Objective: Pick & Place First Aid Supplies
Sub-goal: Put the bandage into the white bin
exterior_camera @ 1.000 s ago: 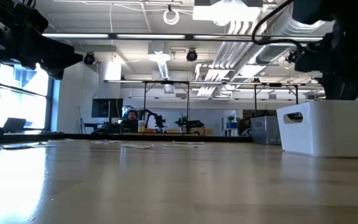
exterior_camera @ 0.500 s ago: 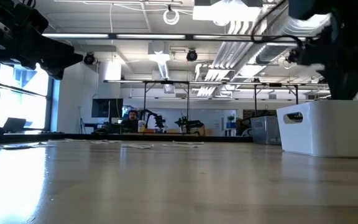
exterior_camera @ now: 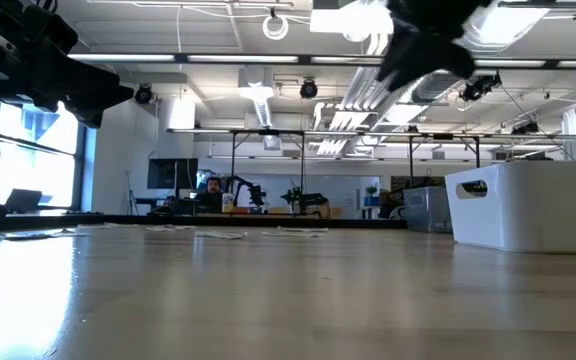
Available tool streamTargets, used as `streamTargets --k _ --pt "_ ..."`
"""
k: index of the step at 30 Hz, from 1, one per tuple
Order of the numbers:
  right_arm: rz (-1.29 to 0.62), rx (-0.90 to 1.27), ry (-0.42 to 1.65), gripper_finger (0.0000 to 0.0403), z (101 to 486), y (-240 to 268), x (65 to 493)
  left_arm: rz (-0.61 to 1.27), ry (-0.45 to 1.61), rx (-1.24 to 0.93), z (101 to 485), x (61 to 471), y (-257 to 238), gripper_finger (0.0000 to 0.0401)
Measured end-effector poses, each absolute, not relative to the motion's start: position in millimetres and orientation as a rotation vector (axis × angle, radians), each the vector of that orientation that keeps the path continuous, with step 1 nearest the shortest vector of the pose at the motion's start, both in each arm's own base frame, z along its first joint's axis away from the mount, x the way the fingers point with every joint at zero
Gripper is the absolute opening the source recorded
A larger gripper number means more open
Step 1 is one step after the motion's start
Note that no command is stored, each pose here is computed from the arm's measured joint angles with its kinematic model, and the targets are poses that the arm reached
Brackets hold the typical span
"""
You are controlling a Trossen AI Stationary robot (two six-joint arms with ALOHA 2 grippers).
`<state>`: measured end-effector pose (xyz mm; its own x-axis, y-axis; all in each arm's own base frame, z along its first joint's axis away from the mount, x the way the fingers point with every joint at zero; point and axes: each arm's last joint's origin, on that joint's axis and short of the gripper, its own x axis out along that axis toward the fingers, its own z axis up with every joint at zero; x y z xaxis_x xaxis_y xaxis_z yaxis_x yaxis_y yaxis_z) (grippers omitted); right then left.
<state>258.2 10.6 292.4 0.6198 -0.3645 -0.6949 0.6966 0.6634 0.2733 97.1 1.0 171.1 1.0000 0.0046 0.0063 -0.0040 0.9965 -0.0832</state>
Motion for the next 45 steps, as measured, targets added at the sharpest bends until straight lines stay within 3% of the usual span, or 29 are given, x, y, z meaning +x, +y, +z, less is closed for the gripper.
streamTargets --k 6,15,29,45 --pt "-0.560 0.498 0.549 0.0109 256 -4 307 0.004 -0.006 -0.083 171 97 1 0.0156" --pt "-0.684 0.563 0.765 0.0101 182 -36 363 0.005 -0.006 -0.083 171 97 1 0.0156" --pt "-0.818 0.586 0.844 0.0101 134 -67 374 0.005 -0.006 -0.083 171 97 1 0.0156" --pt "-0.822 0.594 0.864 0.0055 113 -67 379 0.004 -0.006 -0.083 171 97 1 0.0156"
